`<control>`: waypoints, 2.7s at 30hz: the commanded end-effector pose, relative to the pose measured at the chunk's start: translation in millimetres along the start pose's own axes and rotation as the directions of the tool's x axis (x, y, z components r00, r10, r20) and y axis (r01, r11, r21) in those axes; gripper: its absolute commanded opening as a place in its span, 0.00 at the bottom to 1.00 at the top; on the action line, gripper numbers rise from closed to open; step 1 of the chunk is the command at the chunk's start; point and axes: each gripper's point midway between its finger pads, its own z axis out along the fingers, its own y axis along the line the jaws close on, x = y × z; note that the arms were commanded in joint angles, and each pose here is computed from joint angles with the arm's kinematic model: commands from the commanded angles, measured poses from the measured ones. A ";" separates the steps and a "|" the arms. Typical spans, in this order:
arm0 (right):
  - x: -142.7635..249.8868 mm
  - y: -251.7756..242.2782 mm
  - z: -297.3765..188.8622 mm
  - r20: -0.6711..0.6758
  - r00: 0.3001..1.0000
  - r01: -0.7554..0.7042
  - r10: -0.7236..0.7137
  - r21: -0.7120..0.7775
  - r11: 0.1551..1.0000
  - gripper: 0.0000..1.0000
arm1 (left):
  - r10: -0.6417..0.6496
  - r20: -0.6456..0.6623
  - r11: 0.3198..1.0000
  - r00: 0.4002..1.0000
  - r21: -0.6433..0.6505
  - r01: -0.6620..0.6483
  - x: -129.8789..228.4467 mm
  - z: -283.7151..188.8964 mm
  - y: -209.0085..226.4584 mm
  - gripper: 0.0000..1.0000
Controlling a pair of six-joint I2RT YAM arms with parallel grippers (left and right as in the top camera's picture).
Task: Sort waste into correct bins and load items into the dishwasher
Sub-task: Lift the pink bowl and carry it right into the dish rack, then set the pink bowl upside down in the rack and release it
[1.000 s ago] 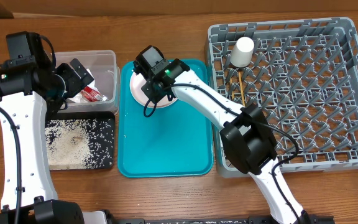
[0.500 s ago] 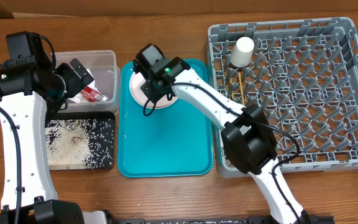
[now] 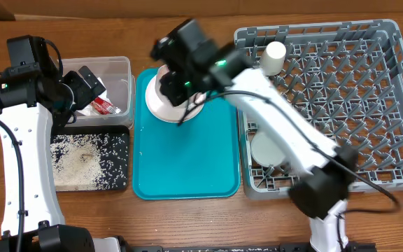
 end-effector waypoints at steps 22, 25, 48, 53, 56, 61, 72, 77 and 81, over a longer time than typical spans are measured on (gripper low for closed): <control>21.7 -137.1 -196.8 0.189 0.841 -0.327 0.507 -0.569 0.755 0.04 | -0.004 0.028 1.000 1.000 0.016 0.004 -3.3 -9.4 -4.1 1.00; 33.5 -155.6 -192.8 0.191 0.814 -0.333 0.548 -0.619 0.711 0.04 | -0.004 0.028 1.000 1.000 0.016 0.004 -3.3 -9.4 -4.1 1.00; 83.8 -174.3 -135.8 0.144 0.793 -0.303 0.592 -0.750 0.588 0.04 | -0.004 0.028 1.000 1.000 0.016 0.004 -3.3 -9.4 -4.1 1.00; 85.3 -173.8 -134.8 0.158 0.798 -0.291 0.581 -0.745 0.601 0.04 | -0.004 0.028 1.000 1.000 0.016 0.004 -3.3 -9.4 -4.1 1.00; 86.6 -172.9 -134.6 0.170 0.803 -0.277 0.572 -0.742 0.610 0.04 | -0.004 0.028 1.000 1.000 0.016 0.004 -3.3 -9.4 -4.1 1.00; 87.4 -171.9 -134.3 0.181 0.807 -0.265 0.563 -0.740 0.618 0.04 | -0.004 0.028 1.000 1.000 0.016 0.004 -3.3 -9.4 -4.1 1.00; 94.0 -176.3 -124.9 0.182 0.813 -0.281 0.553 -0.709 0.647 0.04 | -0.004 0.028 1.000 1.000 0.016 0.004 -3.4 -9.4 -4.0 1.00; 105.6 -178.7 -113.9 0.175 0.810 -0.289 0.560 -0.711 0.641 0.04 | -0.004 0.028 1.000 1.000 0.016 0.004 -3.3 -9.4 -4.1 1.00; 110.4 -179.5 -109.4 0.174 0.809 -0.290 0.561 -0.712 0.640 0.04 | -0.004 0.028 1.000 1.000 0.016 0.004 -3.3 -9.4 -4.1 1.00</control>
